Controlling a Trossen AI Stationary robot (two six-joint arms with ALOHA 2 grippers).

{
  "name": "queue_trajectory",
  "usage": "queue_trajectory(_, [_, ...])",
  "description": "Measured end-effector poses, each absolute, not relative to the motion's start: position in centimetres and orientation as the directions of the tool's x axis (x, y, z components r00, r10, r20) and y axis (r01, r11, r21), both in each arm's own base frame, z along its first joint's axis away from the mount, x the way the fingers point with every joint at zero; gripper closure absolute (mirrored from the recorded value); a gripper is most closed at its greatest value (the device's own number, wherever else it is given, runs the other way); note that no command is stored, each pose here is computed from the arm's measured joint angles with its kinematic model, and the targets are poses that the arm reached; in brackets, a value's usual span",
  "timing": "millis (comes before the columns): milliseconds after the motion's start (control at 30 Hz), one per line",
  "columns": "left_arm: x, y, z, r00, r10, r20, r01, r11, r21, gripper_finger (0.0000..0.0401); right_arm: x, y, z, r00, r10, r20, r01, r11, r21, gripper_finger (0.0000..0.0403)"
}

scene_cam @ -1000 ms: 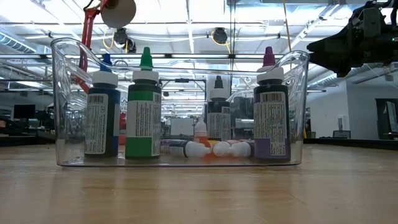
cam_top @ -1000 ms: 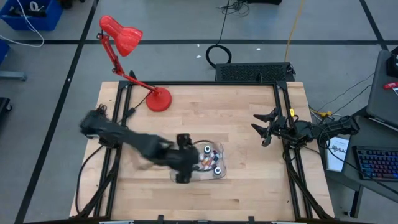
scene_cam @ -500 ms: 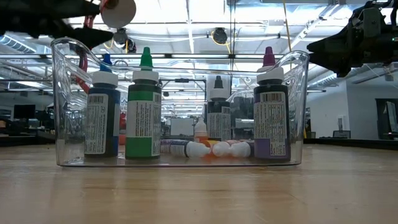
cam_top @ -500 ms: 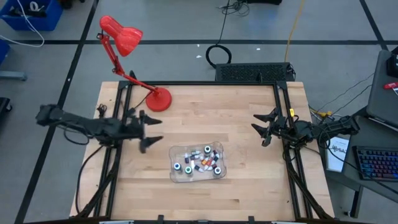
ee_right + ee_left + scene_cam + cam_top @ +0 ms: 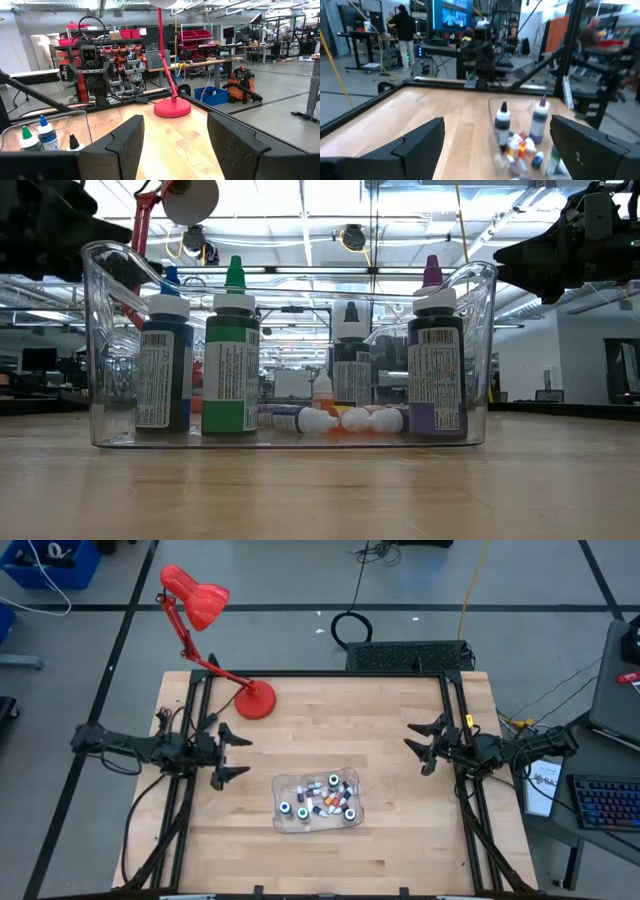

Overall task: Pick & Place food coloring
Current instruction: Return to Home Position

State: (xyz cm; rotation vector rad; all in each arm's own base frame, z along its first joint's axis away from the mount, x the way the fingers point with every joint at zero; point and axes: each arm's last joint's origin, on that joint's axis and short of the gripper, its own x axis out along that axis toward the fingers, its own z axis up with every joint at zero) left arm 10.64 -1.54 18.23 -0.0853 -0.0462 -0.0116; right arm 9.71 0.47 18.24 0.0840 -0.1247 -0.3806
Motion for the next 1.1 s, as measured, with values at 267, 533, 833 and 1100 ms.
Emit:
queue_trajectory(267, [10.4, -1.2, 16.8, 1.000, 0.029, -0.001, -0.029, 0.997, -0.073, 0.0041, 9.7, 0.5, 18.3, 0.919, -0.377, 0.112, 0.369, 0.925, 0.086, 0.0196])
queue_trajectory(533, [10.4, -0.7, 16.3, 0.989, 0.140, -0.052, -0.146, 0.977, -0.153, 0.0043, 9.7, 0.5, 18.2, 0.920, -0.377, 0.106, 0.369, 0.925, 0.087, 0.0197])
queue_trajectory(833, [10.4, -0.8, 16.4, 0.990, 0.137, -0.045, -0.142, 0.979, -0.148, 0.0043, 9.7, 0.5, 18.2, 0.920, -0.377, 0.106, 0.369, 0.925, 0.087, 0.0195])
queue_trajectory(1100, [10.4, -0.8, 16.4, 0.990, 0.137, -0.044, -0.142, 0.979, -0.147, 0.0038, 9.7, 0.5, 18.2, 0.920, -0.377, 0.106, 0.369, 0.925, 0.087, 0.0197])
